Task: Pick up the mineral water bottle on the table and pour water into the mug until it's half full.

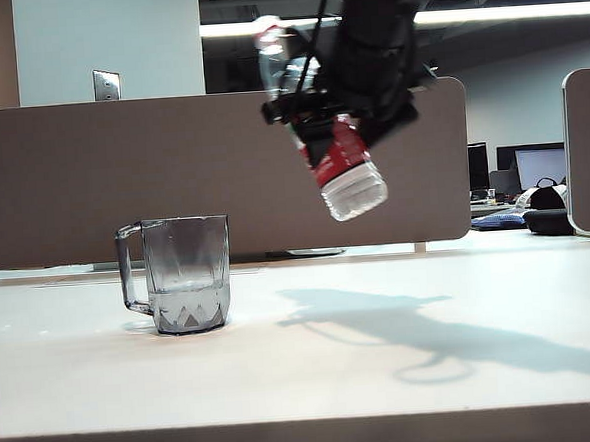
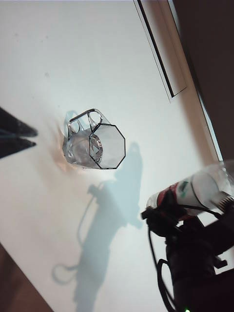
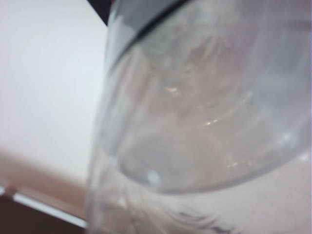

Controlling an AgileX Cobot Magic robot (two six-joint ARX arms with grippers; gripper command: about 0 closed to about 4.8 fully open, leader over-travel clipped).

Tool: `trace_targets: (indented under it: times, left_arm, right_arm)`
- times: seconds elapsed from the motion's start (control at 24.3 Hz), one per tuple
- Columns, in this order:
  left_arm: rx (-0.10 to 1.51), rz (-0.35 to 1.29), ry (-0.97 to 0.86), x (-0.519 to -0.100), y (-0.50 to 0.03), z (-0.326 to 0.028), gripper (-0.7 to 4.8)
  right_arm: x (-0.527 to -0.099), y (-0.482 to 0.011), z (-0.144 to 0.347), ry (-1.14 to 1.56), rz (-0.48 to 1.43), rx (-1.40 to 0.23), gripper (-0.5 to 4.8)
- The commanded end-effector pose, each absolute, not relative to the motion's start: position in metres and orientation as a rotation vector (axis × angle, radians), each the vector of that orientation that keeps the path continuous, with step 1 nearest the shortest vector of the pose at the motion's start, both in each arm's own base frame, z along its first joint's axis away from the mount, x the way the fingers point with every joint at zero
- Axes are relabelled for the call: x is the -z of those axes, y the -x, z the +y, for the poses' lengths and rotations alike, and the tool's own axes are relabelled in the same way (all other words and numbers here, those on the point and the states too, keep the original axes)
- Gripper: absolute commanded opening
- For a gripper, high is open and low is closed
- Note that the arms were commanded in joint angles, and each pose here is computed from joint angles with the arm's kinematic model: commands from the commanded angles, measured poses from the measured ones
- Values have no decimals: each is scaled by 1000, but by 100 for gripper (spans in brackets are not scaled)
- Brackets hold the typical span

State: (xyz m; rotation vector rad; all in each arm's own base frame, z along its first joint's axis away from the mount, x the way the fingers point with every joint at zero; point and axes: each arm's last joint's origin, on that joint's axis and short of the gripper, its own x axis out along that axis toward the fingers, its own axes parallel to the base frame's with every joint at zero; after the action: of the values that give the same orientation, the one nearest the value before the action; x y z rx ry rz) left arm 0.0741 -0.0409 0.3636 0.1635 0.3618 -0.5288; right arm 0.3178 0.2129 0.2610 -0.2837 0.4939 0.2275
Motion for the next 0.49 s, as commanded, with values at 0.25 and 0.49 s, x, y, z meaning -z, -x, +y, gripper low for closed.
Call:
trace_targets:
  times: [0.25,0.49]
  left_arm:
    - [522,406,-179,-361,-71,-39,-5]
    - [522,447,-188,-357,-70,-38,-5]
  right_arm:
    - [-272,-328,192,70,436,-216,201]
    - [-256,-301,177,23,344,-244,214]
